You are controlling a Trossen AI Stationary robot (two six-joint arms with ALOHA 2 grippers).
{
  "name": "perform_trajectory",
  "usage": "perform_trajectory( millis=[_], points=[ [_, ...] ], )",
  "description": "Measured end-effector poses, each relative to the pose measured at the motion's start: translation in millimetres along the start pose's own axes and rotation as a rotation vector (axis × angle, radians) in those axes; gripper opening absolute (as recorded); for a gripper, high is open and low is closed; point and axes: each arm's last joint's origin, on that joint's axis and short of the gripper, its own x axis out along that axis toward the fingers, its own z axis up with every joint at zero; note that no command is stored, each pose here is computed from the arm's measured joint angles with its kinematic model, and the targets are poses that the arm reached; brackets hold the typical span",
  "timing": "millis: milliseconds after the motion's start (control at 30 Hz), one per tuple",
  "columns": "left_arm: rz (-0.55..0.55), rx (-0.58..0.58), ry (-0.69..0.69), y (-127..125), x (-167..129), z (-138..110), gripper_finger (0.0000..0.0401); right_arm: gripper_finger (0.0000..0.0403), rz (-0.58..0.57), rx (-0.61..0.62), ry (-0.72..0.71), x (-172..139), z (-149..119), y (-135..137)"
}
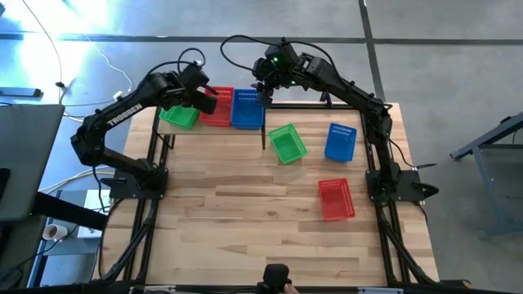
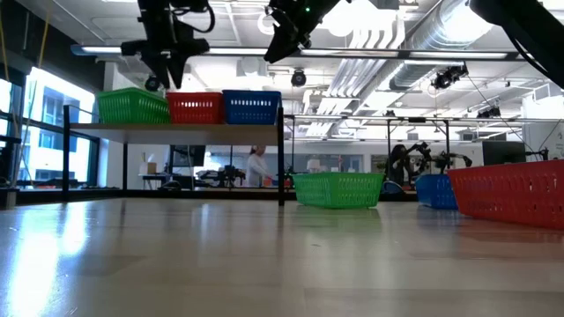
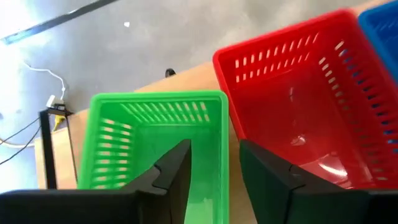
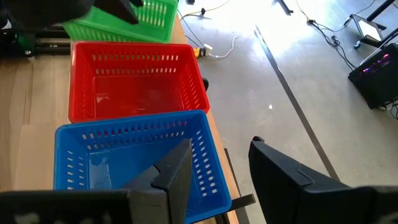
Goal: Stack baskets on shelf by color
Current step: Stack the bottom green basket on top of the green basket on the shelf
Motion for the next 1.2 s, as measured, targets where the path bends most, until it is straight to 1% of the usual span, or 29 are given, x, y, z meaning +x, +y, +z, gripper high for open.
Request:
perform_trajectory(
  millis=[133, 200, 367, 467, 533, 667, 733, 800, 933, 1100, 1200],
  points=[
    [0.007, 0.005, -0.028, 8, -16, 2, 0.0123, 0.0146, 0.0, 0.0, 0.0, 0, 0, 0],
    [0.022, 0.013, -0.014, 11, -20, 1, 0.0119, 0.0146, 0.0, 0.005, 0.0, 0, 0, 0],
    [0.087, 0.082, 0.117, 18, -22, -13, 0.0111, 0.0146, 0.006, 0.053, -0.001, 0, 1, 3],
    [0.123, 0.112, 0.166, 21, -23, -18, 0.0107, 0.0146, 0.013, 0.086, -0.003, 0, 2, 7],
    [0.125, 0.122, 0.172, 22, -23, -19, 0.0106, 0.0146, 0.02, 0.102, -0.006, 0, 4, 11],
    [0.095, 0.183, 0.191, 22, -22, -18, 0.0105, 0.0146, 0.035, 0.119, -0.009, 0, 6, 19],
    [0.084, 0.195, 0.199, 24, -20, -17, 0.0105, 0.0146, 0.043, 0.127, -0.011, -1, 8, 23],
    [0.101, 0.176, 0.187, 26, -19, -15, 0.0105, 0.0146, 0.051, 0.123, -0.013, -1, 9, 27],
    [0.141, 0.1, 0.185, 37, -14, -11, 0.0105, 0.0146, 0.056, 0.111, -0.015, -2, 11, 34],
    [0.137, 0.061, 0.178, 37, -11, -7, 0.0105, 0.0146, 0.038, 0.106, -0.011, -2, 12, 37],
    [0.101, 0.047, 0.21, 33, -5, -6, 0.0105, 0.0146, 0.036, 0.107, -0.01, -2, 12, 37]
  ],
)
